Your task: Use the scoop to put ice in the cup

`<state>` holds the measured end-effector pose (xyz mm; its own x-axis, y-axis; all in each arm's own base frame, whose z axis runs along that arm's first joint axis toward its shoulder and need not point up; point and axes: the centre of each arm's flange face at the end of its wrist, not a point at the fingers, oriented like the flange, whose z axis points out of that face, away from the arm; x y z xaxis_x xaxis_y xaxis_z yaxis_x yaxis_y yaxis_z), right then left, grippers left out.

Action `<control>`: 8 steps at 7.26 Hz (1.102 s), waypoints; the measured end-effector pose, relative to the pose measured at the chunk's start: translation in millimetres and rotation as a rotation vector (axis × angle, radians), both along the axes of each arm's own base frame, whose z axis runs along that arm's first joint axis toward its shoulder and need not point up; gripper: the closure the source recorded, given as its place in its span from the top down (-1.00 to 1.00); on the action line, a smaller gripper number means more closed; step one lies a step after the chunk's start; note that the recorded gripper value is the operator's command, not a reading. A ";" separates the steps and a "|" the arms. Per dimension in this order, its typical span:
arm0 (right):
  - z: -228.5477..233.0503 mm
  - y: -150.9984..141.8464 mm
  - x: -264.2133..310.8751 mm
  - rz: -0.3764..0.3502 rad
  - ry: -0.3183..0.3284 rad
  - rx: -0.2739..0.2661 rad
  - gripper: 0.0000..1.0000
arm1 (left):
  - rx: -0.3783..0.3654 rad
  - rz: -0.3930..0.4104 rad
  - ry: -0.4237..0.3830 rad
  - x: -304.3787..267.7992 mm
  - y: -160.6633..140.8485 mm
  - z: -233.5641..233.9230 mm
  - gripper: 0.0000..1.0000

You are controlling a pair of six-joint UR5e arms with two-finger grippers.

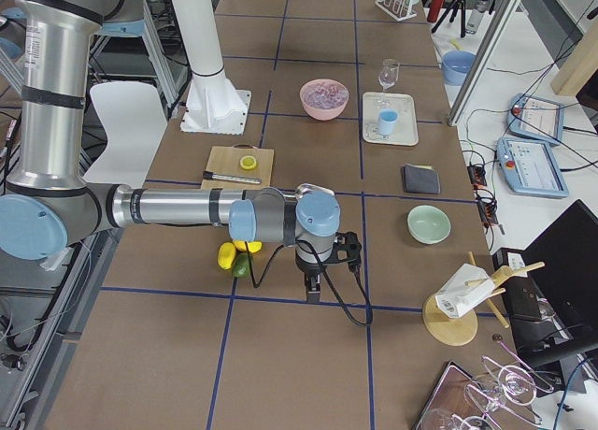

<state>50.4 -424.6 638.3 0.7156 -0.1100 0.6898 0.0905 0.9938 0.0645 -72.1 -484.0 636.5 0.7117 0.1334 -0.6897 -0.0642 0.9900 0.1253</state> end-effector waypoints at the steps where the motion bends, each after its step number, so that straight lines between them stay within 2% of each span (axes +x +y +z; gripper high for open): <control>1: -0.1 -0.1 0.0 0.000 0.000 0.000 1.00 | 0.001 0.003 0.000 1.1 -0.2 -0.1 1.00; 5: -10.9 -10.2 -0.7 -0.003 0.002 0.029 1.00 | 0.035 0.018 0.000 8.4 -5.0 -13.2 1.00; 8: -4.5 -3.7 0.2 -0.005 0.004 0.057 1.00 | 0.055 0.035 0.002 18.4 -12.3 -23.9 1.00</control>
